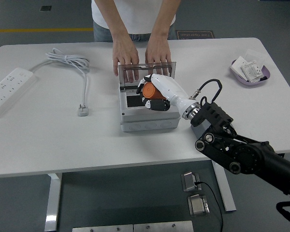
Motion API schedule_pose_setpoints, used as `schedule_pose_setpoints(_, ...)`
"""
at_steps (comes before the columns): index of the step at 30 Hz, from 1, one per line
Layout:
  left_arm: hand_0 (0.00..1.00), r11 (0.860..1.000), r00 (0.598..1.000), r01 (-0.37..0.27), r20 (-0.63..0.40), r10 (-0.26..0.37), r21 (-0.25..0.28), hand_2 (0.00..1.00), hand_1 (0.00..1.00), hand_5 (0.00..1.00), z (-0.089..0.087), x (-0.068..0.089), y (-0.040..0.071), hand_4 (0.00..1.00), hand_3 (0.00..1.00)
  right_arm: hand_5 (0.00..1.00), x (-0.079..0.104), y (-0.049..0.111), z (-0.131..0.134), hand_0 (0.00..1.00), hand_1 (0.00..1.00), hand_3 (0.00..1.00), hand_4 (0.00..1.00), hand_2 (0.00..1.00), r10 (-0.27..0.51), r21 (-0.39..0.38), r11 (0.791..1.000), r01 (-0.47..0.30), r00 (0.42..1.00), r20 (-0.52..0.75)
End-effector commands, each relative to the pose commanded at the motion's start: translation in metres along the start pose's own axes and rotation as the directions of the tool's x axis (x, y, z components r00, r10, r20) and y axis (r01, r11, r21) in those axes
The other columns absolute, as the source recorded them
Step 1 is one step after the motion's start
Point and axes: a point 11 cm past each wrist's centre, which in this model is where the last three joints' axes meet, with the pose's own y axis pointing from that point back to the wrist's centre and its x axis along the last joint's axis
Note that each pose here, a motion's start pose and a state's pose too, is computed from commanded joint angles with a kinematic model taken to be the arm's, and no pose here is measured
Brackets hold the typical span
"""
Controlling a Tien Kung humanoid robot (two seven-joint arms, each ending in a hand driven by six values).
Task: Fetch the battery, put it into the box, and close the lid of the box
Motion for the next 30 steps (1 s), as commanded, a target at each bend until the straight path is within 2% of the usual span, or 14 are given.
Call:
schedule_pose_setpoints(7, 0.633, 1.000, 1.000, -0.004, 0.003, 0.004, -0.007, 0.637, 0.687, 0.185, 0.004, 0.002, 0.000, 0.631, 0.648, 0.002, -0.013, -0.019, -0.002, 0.359, 0.325, 0.281, 0.047, 0.381, -0.068, -0.010, 0.998, 0.067, 0.993, -0.097)
schedule_pose_setpoints(16, 0.633, 1.000, 1.000, -0.001, 0.003, 0.001, -0.008, 0.637, 0.687, 0.186, 0.005, 0.001, 0.000, 0.631, 0.648, 0.002, -0.007, -0.035, 0.009, 0.348, 0.325, 0.282, 0.049, 0.379, -0.103, -0.069, 0.993, 0.094, 0.986, -0.130)
schedule_pose_setpoints(22, 0.633, 1.000, 1.000, -0.001, 0.002, 0.001, -0.011, 0.637, 0.686, 0.186, 0.006, 0.001, 0.000, 0.631, 0.648, 0.002, -0.004, -0.036, 0.017, 0.342, 0.326, 0.287, 0.051, 0.375, -0.114, -0.105, 0.989, 0.102, 0.987, -0.114)
schedule_pose_setpoints(30, 0.633, 1.000, 1.000, 0.000, 0.001, 0.000, -0.012, 0.637, 0.687, 0.187, 0.005, 0.001, 0.000, 0.631, 0.647, 0.002, -0.010, -0.031, 0.025, 0.344, 0.334, 0.307, 0.058, 0.378, -0.147, -0.124, 0.982, 0.140, 0.988, -0.050)
